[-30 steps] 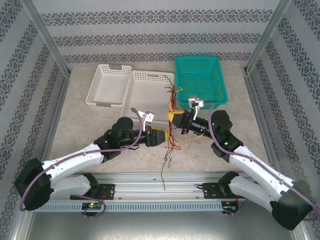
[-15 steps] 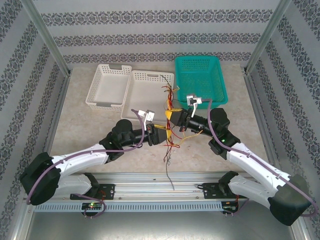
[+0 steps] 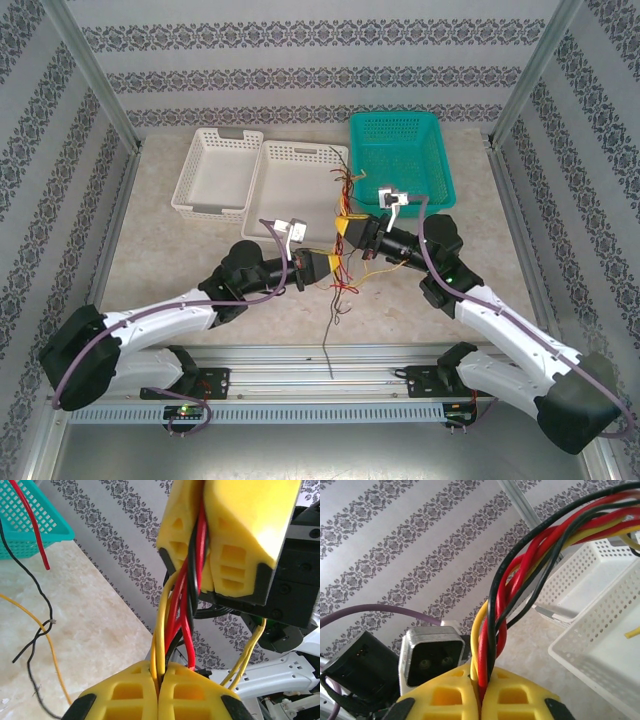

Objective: Untangle the cables

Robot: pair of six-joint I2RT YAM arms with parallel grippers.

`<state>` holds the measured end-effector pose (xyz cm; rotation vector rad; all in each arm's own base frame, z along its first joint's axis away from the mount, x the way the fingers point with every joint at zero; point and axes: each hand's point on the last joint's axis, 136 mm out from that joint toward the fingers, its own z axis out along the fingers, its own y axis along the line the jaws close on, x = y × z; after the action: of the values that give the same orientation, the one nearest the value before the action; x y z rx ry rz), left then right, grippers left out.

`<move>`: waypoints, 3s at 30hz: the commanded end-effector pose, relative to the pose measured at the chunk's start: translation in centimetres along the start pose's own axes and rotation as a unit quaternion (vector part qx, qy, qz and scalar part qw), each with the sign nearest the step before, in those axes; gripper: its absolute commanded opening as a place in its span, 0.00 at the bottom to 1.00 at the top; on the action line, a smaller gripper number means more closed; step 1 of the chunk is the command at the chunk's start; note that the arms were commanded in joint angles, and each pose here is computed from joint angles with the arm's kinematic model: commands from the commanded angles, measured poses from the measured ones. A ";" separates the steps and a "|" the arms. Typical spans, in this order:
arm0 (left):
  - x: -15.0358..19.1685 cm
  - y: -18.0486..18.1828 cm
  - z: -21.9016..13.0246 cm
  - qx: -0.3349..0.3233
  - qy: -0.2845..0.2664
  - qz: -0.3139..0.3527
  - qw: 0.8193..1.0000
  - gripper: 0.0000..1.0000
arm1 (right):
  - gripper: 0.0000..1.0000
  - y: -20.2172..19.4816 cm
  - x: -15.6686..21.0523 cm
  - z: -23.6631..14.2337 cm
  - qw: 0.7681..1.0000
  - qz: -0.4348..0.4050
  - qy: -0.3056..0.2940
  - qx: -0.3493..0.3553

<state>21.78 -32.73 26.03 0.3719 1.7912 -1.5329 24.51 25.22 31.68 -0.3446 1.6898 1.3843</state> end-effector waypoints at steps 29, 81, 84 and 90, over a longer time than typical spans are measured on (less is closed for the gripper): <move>-1.0 0.9 -1.7 -0.088 0.000 0.030 0.996 0.00 | 0.45 -2.7 7.6 0.4 0.990 -0.038 0.121 0.060; -2.1 5.4 -17.7 -0.414 0.107 0.131 0.894 0.00 | 0.00 -11.0 -0.5 -13.1 0.950 0.026 -0.063 0.306; -2.0 5.2 -17.0 -0.398 0.098 0.117 0.905 0.00 | 0.00 -8.7 -0.6 -11.4 0.972 0.015 -0.050 0.227; -1.8 2.5 -13.0 -0.275 0.079 0.076 0.955 0.27 | 0.00 -4.9 1.9 -8.0 0.993 -0.008 0.029 0.115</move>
<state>20.33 -17.08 23.64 0.3550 2.2458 -0.6482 24.91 14.29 24.86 -0.0723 1.9303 1.0562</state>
